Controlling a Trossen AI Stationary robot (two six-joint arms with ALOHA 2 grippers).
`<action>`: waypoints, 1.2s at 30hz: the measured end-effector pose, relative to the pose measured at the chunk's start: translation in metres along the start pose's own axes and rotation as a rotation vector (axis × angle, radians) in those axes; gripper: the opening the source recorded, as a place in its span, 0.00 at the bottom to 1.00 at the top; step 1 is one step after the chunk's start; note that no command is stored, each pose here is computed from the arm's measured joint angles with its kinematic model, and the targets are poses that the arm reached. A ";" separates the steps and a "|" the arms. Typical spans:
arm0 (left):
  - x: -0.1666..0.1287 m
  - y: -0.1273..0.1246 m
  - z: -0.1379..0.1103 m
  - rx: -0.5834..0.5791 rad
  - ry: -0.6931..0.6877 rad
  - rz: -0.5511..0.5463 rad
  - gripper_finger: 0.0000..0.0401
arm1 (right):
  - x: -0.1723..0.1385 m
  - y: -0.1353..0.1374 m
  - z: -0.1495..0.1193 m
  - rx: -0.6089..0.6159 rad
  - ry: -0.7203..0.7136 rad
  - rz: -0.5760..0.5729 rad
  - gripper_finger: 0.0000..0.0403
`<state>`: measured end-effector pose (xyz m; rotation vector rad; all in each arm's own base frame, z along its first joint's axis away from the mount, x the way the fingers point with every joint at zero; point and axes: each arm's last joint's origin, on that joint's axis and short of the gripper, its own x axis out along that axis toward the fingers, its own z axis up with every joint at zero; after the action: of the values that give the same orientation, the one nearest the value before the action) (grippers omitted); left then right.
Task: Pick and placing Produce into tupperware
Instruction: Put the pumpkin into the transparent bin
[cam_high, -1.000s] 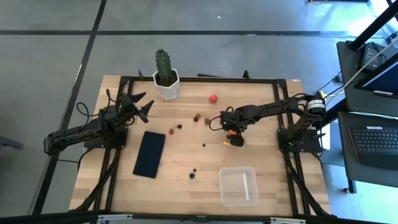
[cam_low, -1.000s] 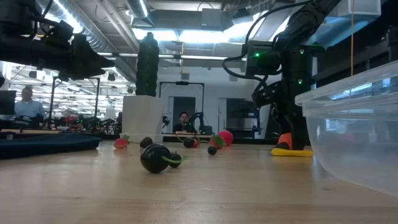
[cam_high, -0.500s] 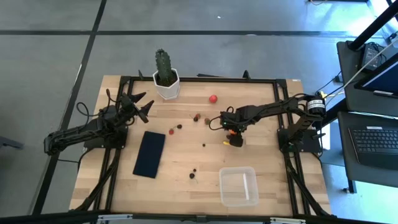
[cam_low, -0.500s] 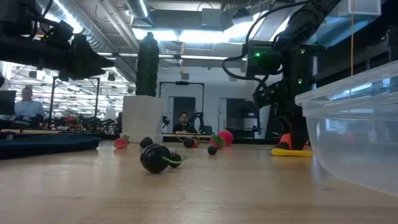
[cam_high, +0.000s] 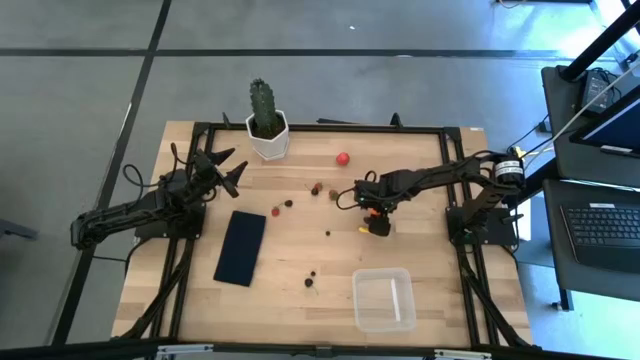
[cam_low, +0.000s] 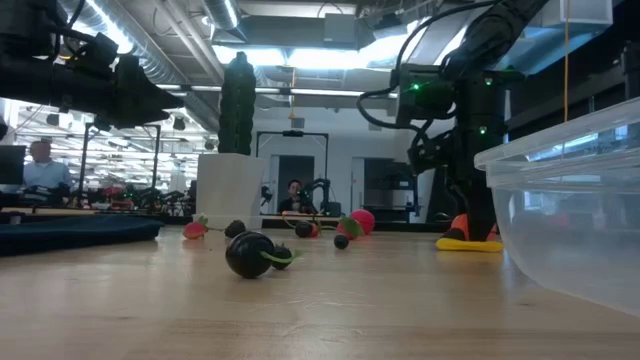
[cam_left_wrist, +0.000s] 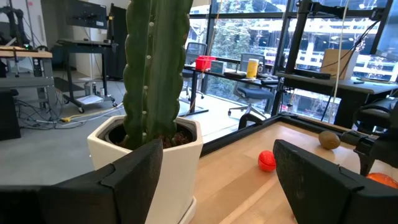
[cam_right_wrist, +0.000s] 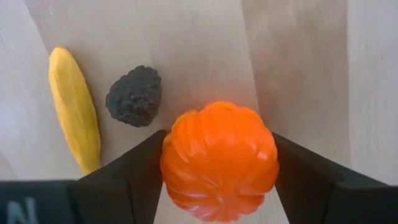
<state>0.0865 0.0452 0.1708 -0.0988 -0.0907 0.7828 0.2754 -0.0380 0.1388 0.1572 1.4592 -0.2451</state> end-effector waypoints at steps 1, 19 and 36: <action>0.000 0.000 0.000 0.000 0.000 0.000 0.74 | -0.003 -0.001 -0.002 0.004 -0.001 -0.014 0.62; 0.000 0.000 0.000 0.004 0.000 0.000 0.74 | -0.136 0.093 -0.014 0.063 -0.218 0.288 0.62; 0.000 0.000 -0.001 0.010 0.013 0.001 0.74 | -0.081 0.204 -0.054 0.291 -0.003 0.253 0.62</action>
<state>0.0866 0.0452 0.1694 -0.0940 -0.0746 0.7834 0.2690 0.1783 0.2052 0.5734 1.3796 -0.2494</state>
